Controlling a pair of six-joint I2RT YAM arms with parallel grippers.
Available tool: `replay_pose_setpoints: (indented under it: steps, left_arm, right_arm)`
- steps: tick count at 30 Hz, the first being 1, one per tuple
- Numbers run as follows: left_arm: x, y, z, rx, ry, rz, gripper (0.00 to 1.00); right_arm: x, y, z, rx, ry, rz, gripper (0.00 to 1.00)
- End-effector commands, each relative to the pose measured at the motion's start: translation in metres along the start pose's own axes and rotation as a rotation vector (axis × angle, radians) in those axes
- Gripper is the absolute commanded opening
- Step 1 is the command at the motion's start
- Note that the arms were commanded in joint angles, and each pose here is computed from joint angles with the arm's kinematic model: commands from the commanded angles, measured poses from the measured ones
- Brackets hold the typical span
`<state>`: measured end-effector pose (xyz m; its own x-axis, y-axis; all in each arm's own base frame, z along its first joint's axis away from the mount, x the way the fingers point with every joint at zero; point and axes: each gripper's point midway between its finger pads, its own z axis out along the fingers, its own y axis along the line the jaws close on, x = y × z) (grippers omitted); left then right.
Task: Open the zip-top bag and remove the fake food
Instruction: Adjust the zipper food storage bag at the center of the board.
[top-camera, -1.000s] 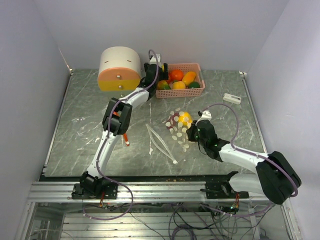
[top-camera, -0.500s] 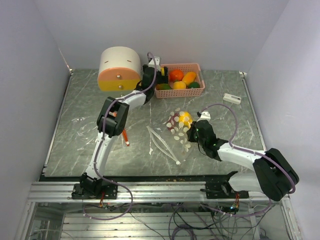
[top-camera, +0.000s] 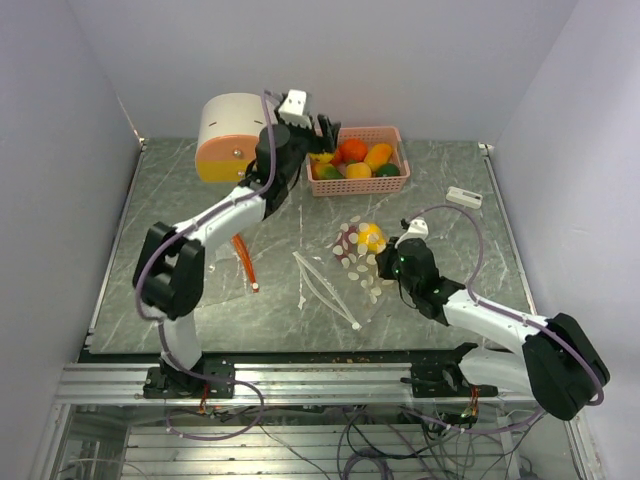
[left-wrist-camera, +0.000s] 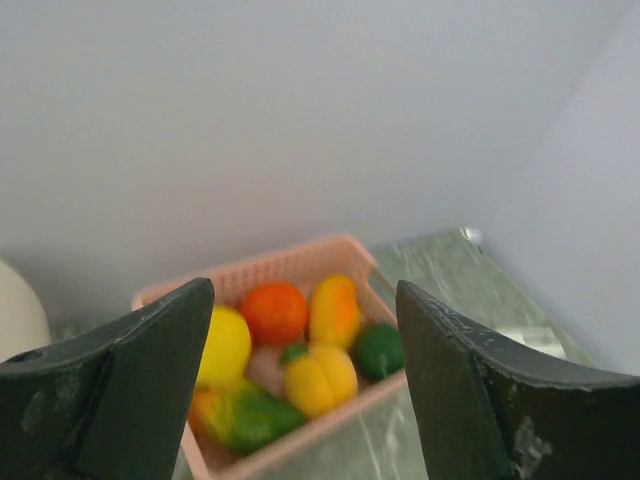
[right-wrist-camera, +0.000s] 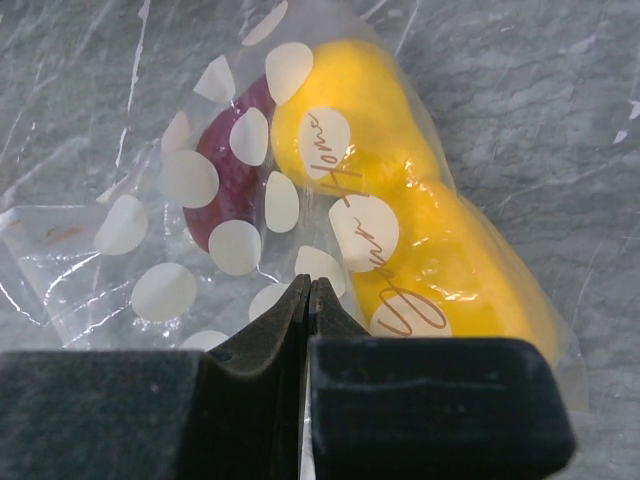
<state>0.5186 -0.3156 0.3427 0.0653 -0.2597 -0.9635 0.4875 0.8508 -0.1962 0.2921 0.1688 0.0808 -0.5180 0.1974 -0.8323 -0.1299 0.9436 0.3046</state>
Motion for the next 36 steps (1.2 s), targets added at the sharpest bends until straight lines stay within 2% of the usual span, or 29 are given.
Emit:
replay_pose_setpoints:
  steps: [1,5,10,13,15,18,21,23,26,29,32,36]
  left_arm:
    - [0.026,-0.032,-0.055,0.051,0.062,-0.012,0.82]
    - [0.053,-0.042,-0.125,0.04,0.103,-0.057,0.74]
    - [0.074,-0.036,-0.214,0.047,0.134,-0.185,0.65]
    - [0.096,-0.035,-0.262,0.043,0.183,-0.252,0.6]
    - [0.104,-0.038,-0.281,0.045,0.2,-0.289,0.56]
    - [0.118,-0.043,-0.298,0.052,0.225,-0.321,0.55]
    - [0.139,-0.051,-0.306,0.067,0.266,-0.345,0.56]
    - [0.151,-0.055,-0.31,0.074,0.278,-0.376,0.55]
    - [0.167,-0.062,-0.316,0.087,0.313,-0.395,0.55]
    - [0.179,-0.069,-0.319,0.099,0.345,-0.386,0.55]
    - [0.188,-0.073,-0.321,0.093,0.367,-0.374,0.55]
    - [0.201,-0.066,-0.322,0.05,0.39,-0.342,0.56]
  right_arm:
    - [-0.022,0.0,-0.004,0.025,-0.043,-0.012,0.01]
    - [-0.032,0.001,-0.003,0.043,-0.057,-0.019,0.12]
    - [-0.043,-0.012,0.006,0.15,-0.059,-0.055,0.47]
    - [-0.05,-0.023,0.011,0.214,-0.075,-0.07,0.61]
    - [-0.05,-0.031,0.017,0.245,-0.062,-0.07,0.67]
    - [-0.041,-0.04,0.029,0.266,-0.021,-0.056,0.69]
    - [-0.029,-0.039,0.041,0.227,0.025,-0.007,0.66]
    - [-0.023,-0.033,0.045,0.194,0.042,0.012,0.6]
    - [-0.02,-0.026,0.046,0.153,0.043,0.036,0.44]
    - [-0.02,-0.022,0.041,0.116,0.02,0.058,0.18]
    - [-0.026,-0.019,0.035,0.094,-0.005,0.069,0.0]
    - [-0.037,-0.017,0.025,0.081,-0.041,0.058,0.0]
